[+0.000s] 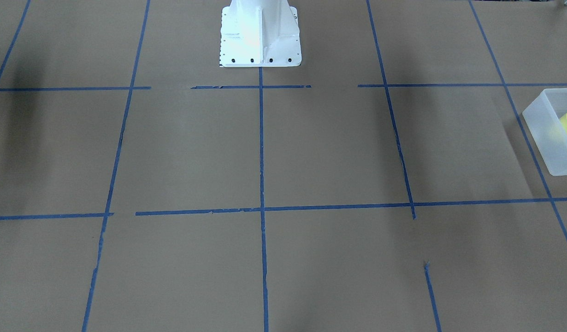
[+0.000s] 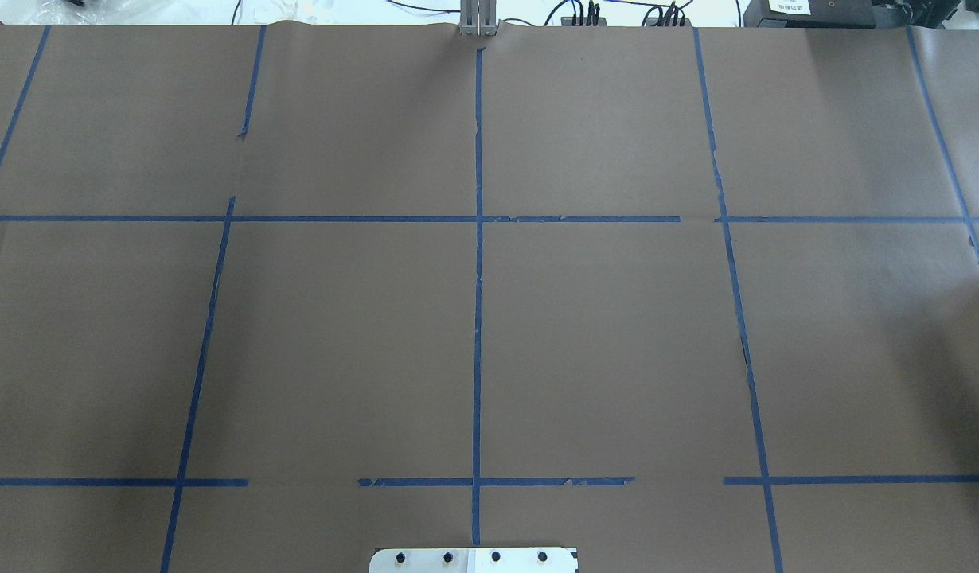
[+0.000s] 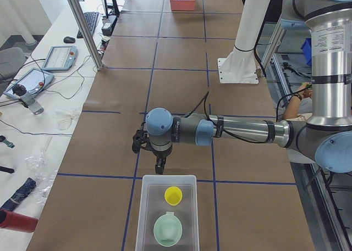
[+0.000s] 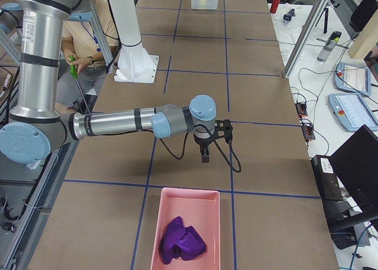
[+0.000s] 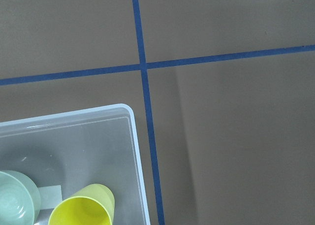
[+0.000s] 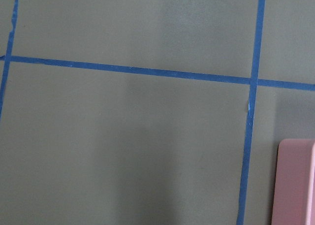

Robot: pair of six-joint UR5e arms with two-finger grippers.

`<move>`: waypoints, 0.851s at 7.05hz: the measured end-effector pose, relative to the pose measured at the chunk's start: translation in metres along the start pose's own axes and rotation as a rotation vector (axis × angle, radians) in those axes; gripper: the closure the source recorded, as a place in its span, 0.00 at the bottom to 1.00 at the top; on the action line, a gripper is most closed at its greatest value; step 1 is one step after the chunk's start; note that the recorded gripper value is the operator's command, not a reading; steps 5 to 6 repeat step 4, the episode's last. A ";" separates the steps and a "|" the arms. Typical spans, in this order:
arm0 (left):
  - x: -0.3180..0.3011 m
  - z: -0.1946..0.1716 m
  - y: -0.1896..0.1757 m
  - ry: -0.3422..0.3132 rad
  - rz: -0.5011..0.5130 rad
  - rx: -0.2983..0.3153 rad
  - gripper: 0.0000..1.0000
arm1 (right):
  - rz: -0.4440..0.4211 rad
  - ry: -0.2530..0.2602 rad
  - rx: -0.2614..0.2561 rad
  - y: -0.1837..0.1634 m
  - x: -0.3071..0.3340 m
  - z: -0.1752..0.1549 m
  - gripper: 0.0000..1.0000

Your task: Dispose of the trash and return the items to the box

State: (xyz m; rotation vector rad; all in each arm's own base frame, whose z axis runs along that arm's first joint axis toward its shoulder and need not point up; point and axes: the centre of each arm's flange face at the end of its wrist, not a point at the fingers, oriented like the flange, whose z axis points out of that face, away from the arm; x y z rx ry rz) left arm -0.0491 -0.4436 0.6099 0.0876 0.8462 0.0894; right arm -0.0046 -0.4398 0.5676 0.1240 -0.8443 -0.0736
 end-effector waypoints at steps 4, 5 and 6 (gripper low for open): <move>0.003 -0.004 -0.006 0.005 0.008 0.009 0.00 | -0.022 0.025 0.002 0.000 0.003 0.001 0.00; 0.003 -0.004 -0.006 0.005 0.008 0.009 0.00 | -0.022 0.025 0.002 0.000 0.003 0.001 0.00; 0.003 -0.004 -0.006 0.005 0.008 0.009 0.00 | -0.022 0.025 0.002 0.000 0.003 0.001 0.00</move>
